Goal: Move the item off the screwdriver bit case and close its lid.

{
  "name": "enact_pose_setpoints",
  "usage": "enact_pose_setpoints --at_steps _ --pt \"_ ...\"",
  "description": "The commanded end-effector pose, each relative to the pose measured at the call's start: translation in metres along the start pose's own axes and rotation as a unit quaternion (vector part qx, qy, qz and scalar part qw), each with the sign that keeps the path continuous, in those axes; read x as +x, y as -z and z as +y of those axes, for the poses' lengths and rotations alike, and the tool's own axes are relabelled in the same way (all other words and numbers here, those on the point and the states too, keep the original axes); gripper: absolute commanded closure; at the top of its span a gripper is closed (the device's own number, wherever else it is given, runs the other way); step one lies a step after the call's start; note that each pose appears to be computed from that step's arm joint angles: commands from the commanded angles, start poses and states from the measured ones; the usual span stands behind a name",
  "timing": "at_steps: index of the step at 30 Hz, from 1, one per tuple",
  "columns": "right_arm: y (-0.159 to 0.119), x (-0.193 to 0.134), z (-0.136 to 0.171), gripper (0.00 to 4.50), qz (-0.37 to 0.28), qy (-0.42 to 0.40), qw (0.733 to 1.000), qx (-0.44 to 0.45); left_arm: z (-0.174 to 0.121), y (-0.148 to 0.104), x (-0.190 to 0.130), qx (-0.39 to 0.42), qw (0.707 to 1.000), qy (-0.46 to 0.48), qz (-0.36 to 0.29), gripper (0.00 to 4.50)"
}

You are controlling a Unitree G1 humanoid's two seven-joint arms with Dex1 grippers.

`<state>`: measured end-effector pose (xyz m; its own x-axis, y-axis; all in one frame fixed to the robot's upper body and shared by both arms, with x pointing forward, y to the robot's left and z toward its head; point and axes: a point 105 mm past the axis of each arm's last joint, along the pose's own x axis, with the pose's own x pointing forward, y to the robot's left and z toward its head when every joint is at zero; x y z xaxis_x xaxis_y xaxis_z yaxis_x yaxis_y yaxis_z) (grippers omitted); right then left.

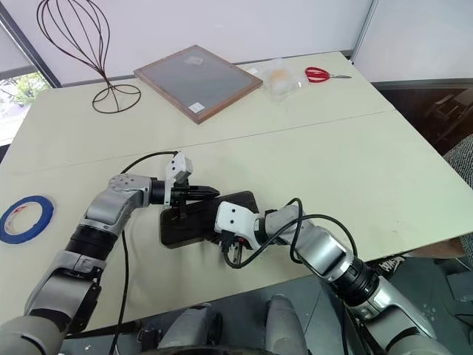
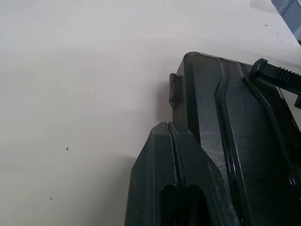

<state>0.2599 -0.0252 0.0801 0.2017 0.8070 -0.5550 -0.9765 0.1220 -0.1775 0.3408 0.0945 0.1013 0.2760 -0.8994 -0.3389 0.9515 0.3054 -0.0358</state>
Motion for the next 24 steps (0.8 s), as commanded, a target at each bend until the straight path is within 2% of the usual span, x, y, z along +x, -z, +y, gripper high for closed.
enact_pose_setpoints --at_steps 1,7,18,24 --pt "-0.004 -0.016 -0.039 4.45 0.007 0.120 0.992 -0.029 -0.018 0.024 0.010 -0.027 0.998 0.045 0.030 4.50" --pt "-0.005 -0.019 -0.045 4.45 0.016 0.141 0.989 -0.051 -0.019 0.024 0.012 -0.026 0.998 0.049 0.031 4.50" --pt "-0.011 -0.021 -0.043 4.45 0.001 0.136 0.990 -0.040 -0.018 0.023 0.011 -0.025 0.998 0.043 0.025 4.50" --pt "-0.013 -0.047 -0.028 4.45 -0.001 0.095 0.995 -0.021 -0.011 0.008 0.001 -0.016 1.000 0.024 0.005 4.50"
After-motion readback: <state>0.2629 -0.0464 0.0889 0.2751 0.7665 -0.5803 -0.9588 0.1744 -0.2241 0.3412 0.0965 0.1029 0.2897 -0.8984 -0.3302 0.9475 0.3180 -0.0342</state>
